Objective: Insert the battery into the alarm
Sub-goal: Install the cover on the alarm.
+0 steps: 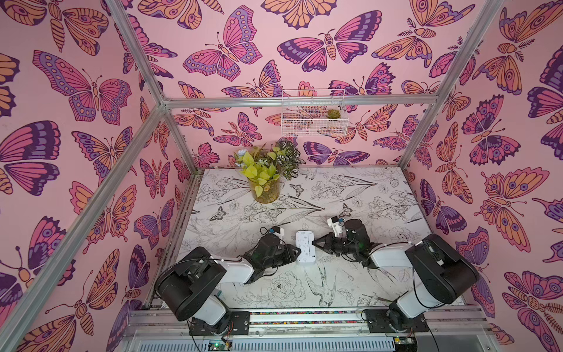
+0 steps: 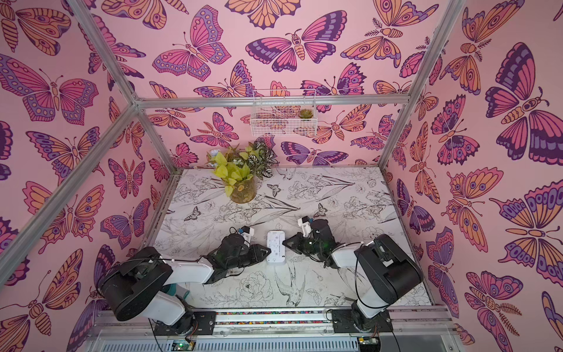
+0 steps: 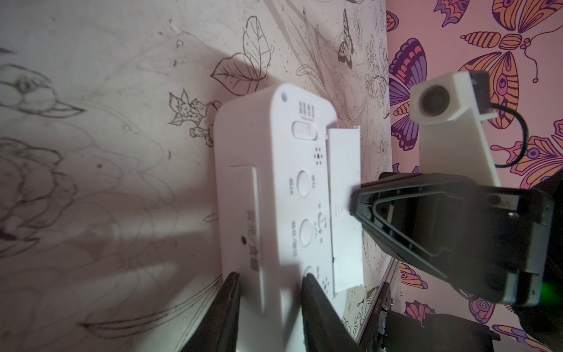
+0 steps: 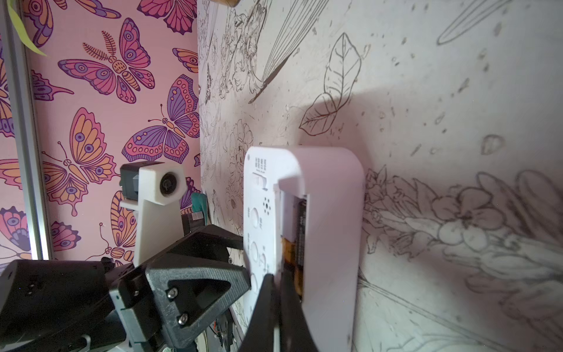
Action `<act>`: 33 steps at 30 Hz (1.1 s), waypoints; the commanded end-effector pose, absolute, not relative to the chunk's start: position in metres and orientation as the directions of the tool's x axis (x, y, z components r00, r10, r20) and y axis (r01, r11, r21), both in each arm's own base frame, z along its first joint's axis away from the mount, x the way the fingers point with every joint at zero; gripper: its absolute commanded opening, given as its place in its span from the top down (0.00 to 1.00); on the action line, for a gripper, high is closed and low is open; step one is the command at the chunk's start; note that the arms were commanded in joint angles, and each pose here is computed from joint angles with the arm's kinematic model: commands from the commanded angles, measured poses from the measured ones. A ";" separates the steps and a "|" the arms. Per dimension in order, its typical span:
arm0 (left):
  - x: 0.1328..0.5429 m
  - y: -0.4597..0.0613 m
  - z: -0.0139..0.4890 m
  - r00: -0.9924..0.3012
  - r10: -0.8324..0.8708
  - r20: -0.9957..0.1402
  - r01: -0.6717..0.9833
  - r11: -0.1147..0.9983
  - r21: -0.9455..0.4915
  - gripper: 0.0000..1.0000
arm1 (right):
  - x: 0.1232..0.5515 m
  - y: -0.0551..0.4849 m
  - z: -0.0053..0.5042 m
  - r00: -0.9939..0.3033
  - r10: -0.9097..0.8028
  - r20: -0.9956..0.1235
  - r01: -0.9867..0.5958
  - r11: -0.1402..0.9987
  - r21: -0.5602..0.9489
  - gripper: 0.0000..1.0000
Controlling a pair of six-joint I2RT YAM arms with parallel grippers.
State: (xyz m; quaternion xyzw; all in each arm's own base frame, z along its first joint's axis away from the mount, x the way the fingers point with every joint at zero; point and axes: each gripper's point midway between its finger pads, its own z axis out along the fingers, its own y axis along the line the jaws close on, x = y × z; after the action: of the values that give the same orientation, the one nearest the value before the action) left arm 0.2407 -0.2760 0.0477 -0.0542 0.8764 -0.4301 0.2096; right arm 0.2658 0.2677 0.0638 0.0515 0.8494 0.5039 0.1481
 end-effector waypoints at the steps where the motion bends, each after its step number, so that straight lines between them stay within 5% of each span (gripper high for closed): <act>1: 0.231 -0.263 0.027 -0.918 -0.252 -0.306 0.055 0.684 -0.727 0.64 | 0.258 0.261 0.038 -0.962 0.232 -0.145 0.004 0.541 0.841 1.00; 13: 0.231 -0.261 0.031 -0.914 -0.254 -0.317 0.058 0.691 -0.721 0.64 | 0.257 0.252 0.035 -0.960 0.220 -0.173 0.000 0.619 0.785 0.83; 33: 0.233 -0.263 0.034 -0.914 -0.247 -0.322 0.066 0.693 -0.718 0.65 | 0.257 0.253 0.047 -0.953 0.164 -0.256 -0.063 0.717 0.694 0.74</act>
State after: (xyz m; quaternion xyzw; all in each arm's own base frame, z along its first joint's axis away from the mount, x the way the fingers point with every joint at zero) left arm 0.2392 -0.2717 0.0487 -0.0505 0.8812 -0.4189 0.2133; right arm 0.2600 0.2561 0.0531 0.0327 0.9023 0.4006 0.1557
